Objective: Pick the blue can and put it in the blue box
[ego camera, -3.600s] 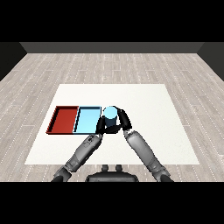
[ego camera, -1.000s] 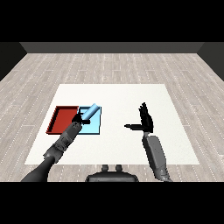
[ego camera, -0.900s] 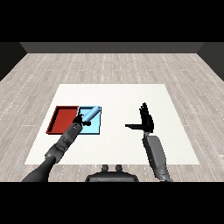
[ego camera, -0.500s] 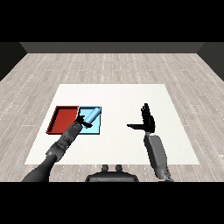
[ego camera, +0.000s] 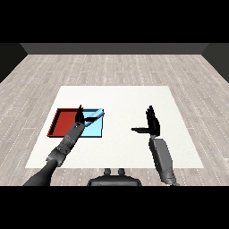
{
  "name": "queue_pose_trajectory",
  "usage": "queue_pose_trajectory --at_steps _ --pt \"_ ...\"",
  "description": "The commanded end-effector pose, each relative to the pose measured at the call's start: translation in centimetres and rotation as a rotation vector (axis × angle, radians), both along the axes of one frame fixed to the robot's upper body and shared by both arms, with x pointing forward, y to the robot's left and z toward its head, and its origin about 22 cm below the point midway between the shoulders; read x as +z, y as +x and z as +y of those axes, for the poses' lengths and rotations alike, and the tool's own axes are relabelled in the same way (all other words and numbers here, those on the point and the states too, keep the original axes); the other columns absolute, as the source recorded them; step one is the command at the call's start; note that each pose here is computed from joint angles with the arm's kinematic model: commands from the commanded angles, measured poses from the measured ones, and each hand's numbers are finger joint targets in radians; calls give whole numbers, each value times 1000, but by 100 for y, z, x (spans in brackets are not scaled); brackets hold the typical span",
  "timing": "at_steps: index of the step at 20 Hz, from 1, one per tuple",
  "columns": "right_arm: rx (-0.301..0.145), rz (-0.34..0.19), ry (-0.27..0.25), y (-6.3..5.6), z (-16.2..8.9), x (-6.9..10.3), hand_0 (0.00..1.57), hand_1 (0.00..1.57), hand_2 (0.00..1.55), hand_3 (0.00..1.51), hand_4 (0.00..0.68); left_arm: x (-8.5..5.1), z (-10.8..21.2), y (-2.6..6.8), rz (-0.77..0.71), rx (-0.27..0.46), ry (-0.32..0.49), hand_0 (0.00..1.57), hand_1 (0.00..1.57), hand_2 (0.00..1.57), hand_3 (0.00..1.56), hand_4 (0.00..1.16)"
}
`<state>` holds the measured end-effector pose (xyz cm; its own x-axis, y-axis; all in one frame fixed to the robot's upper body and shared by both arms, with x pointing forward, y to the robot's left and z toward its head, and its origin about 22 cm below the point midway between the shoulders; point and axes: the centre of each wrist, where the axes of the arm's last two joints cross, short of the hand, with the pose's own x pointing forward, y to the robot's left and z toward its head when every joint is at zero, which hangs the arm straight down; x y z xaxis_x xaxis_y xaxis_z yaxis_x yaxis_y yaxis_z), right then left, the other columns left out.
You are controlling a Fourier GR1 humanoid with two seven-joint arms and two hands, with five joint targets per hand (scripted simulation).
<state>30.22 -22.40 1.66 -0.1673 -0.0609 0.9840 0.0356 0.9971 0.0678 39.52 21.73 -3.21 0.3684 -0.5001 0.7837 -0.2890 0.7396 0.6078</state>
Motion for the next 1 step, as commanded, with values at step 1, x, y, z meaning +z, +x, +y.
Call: queue_pose_trajectory --at_steps 1 --pt "38 -5 -67 -8 -13 4 0 0 0 0 0 177 -48 21 -342 -50 -82 0 0 0 0 0"
